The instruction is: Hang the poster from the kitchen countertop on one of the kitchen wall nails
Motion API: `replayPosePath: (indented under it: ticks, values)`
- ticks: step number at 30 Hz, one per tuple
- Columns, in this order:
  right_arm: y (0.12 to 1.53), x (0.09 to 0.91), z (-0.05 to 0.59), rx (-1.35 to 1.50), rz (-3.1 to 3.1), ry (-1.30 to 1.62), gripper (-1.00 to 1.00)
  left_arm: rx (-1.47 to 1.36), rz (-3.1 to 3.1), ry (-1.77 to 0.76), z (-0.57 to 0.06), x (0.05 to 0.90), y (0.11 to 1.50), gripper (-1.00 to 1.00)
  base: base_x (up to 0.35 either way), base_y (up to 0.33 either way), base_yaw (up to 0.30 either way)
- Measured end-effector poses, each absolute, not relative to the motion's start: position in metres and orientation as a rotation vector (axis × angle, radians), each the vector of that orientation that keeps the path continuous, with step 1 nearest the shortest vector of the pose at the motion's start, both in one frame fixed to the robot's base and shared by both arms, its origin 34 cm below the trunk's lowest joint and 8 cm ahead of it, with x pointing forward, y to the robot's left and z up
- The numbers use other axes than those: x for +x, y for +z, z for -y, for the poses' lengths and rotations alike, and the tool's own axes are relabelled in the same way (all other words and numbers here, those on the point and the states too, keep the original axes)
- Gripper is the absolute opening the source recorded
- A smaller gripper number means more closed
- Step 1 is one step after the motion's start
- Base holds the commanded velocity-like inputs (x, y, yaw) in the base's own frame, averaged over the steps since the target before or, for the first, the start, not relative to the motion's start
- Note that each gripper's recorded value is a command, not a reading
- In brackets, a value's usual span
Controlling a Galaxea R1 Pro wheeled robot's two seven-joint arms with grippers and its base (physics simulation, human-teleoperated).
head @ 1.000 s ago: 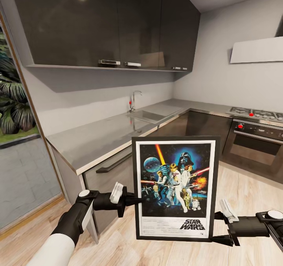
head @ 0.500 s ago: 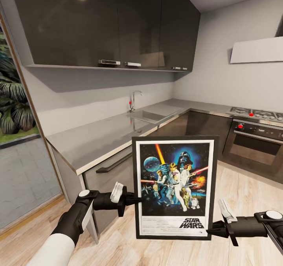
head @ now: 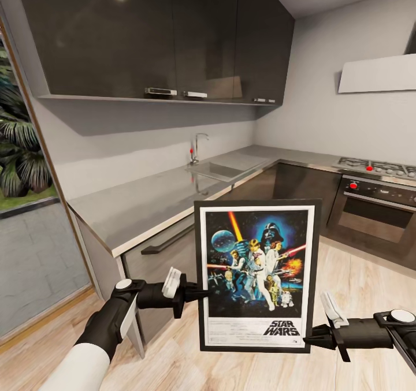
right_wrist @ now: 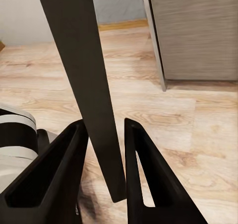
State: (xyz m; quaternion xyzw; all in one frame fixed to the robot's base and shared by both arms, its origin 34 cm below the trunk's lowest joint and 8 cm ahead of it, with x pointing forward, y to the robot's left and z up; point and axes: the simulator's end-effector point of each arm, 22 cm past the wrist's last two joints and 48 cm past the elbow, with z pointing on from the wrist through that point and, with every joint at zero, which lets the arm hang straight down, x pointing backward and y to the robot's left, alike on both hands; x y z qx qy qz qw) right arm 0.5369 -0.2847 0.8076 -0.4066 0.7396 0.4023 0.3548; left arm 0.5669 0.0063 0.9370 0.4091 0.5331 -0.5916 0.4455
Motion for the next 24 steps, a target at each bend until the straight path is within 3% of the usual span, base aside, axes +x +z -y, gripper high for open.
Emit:
replayPosePath:
  ticks: [3,4,24]
  values:
    - [0.8075,0.5368,0.2847,-1.051,-1.912,1.040,-1.00,1.014,-1.321,-1.466,-0.0062,0.5669,0.9370,-1.00,0.000,0.000,0.000]
    - [0.8075,0.5368,0.2847,-1.051,-1.912,1.039,-1.00,1.014,-1.321,-1.466,-0.0062,0.5669,0.9370,1.00,0.000,0.000,0.000]
    - [0.8075,0.5377,0.2856,-1.047,-1.914,1.035,-1.00,1.026,-1.313,-1.465,-0.0102,0.5649,0.9363,1.00,0.000,0.000,0.000]
